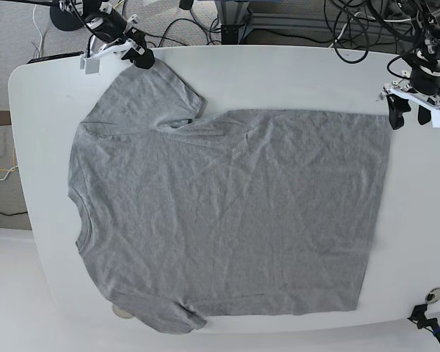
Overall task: Fold the T-shirt properly
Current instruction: 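Lower both grippers onto the shirt's shoulder corners and grasp them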
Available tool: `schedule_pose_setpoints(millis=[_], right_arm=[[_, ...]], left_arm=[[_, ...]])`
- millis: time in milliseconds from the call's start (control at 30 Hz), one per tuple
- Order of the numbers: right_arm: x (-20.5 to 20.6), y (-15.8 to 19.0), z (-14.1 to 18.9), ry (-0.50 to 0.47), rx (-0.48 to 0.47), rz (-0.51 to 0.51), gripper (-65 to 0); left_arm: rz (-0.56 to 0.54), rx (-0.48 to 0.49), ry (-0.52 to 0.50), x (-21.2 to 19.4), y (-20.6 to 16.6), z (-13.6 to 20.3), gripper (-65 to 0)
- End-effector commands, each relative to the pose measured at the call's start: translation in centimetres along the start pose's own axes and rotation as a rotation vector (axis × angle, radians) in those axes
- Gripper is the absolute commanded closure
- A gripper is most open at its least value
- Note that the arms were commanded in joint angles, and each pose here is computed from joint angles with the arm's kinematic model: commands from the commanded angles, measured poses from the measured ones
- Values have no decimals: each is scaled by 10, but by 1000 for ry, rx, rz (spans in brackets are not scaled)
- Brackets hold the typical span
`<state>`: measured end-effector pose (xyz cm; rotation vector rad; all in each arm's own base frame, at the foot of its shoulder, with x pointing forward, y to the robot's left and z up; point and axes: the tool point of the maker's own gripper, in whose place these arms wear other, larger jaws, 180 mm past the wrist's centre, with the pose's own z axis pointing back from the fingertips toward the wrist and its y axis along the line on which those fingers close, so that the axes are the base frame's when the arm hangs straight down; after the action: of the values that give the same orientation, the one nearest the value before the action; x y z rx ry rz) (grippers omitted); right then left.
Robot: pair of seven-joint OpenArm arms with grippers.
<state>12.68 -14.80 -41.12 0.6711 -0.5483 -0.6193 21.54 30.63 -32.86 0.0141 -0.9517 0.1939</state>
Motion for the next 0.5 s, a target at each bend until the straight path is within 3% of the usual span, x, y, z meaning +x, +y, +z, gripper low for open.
schedule_pose_setpoints(millis=[0,167,333,467], right_arm=[[6,7,1,-15,26,15,0],[6,7,1,-15,26,15,0],[6,7,1,-15,26,15,0],[6,7,1,-15,26,15,0]], left_arm=[[-13,-6,-61,20,-1,0,-412],[15,-4,-39,12,3,-8,-412],[40,-25,49,-7,12,-26,-416],[26,-64,78,-18,14,-33,-473]])
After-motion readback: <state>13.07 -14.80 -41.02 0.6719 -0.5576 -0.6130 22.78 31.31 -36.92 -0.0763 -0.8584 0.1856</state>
